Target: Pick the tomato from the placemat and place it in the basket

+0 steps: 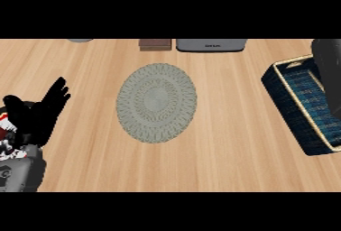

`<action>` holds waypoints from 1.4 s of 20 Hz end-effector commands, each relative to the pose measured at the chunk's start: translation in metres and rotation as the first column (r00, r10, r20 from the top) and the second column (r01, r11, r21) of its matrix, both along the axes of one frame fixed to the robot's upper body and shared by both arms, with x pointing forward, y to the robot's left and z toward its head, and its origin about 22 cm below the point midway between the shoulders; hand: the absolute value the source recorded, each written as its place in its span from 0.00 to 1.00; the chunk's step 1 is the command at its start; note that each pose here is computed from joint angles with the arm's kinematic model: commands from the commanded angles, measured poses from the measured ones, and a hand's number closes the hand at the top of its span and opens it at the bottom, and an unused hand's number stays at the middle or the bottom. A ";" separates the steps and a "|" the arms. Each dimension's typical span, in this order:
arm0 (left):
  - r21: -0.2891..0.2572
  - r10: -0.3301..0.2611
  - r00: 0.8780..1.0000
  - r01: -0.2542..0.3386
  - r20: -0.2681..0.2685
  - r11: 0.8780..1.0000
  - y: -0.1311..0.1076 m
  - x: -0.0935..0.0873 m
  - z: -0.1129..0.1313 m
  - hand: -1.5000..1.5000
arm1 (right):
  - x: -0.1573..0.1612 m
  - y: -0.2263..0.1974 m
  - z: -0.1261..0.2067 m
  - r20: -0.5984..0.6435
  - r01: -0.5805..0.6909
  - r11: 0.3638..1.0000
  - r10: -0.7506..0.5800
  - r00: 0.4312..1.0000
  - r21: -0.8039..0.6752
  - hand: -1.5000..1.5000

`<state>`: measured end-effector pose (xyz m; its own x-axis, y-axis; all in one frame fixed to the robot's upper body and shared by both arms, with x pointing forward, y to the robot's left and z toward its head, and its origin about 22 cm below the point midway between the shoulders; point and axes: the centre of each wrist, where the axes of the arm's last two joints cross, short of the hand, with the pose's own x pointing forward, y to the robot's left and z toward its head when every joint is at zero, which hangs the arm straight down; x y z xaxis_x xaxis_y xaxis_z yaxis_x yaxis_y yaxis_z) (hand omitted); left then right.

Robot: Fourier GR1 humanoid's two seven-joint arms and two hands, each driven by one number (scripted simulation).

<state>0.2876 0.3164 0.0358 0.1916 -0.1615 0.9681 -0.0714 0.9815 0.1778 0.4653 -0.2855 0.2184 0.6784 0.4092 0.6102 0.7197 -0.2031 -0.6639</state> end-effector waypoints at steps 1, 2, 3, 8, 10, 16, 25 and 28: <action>0.002 -0.015 1.000 0.015 -0.002 1.000 0.005 -0.001 0.002 0.50 | -0.006 -0.011 -0.011 0.072 0.132 0.980 -0.145 0.987 0.152 0.00; -0.002 0.008 1.000 -0.008 0.012 1.000 0.007 0.007 -0.001 0.50 | -0.005 -0.009 -0.007 0.081 0.116 0.980 -0.131 0.988 0.163 0.00; 0.006 -0.015 1.000 0.015 0.013 1.000 -0.008 -0.006 -0.003 0.50 | -0.010 -0.020 -0.006 0.069 0.112 0.983 -0.123 0.990 0.142 0.00; -0.007 -0.023 1.000 0.023 -0.004 1.000 -0.014 0.008 -0.005 0.50 | -0.015 -0.028 -0.017 0.166 0.028 0.996 -0.043 0.985 0.089 0.00; 0.002 -0.024 1.000 0.024 -0.003 1.000 -0.006 -0.004 -0.007 0.50 | -0.020 -0.024 -0.007 0.231 0.066 0.992 -0.089 0.969 0.108 0.00; -0.008 0.022 1.000 -0.023 -0.019 1.000 -0.001 0.001 -0.008 0.50 | -0.045 -0.038 0.020 0.510 0.105 0.984 -0.166 0.844 0.146 0.00; 0.010 0.077 0.997 -0.077 -0.031 0.997 0.024 -0.019 -0.016 0.50 | -0.119 -0.022 0.000 0.551 0.050 0.971 -0.176 0.816 0.235 0.00; -0.004 0.068 0.997 -0.068 -0.026 0.998 0.019 -0.017 -0.010 0.50 | -0.147 -0.010 -0.018 0.491 0.015 0.967 -0.143 0.859 0.256 0.00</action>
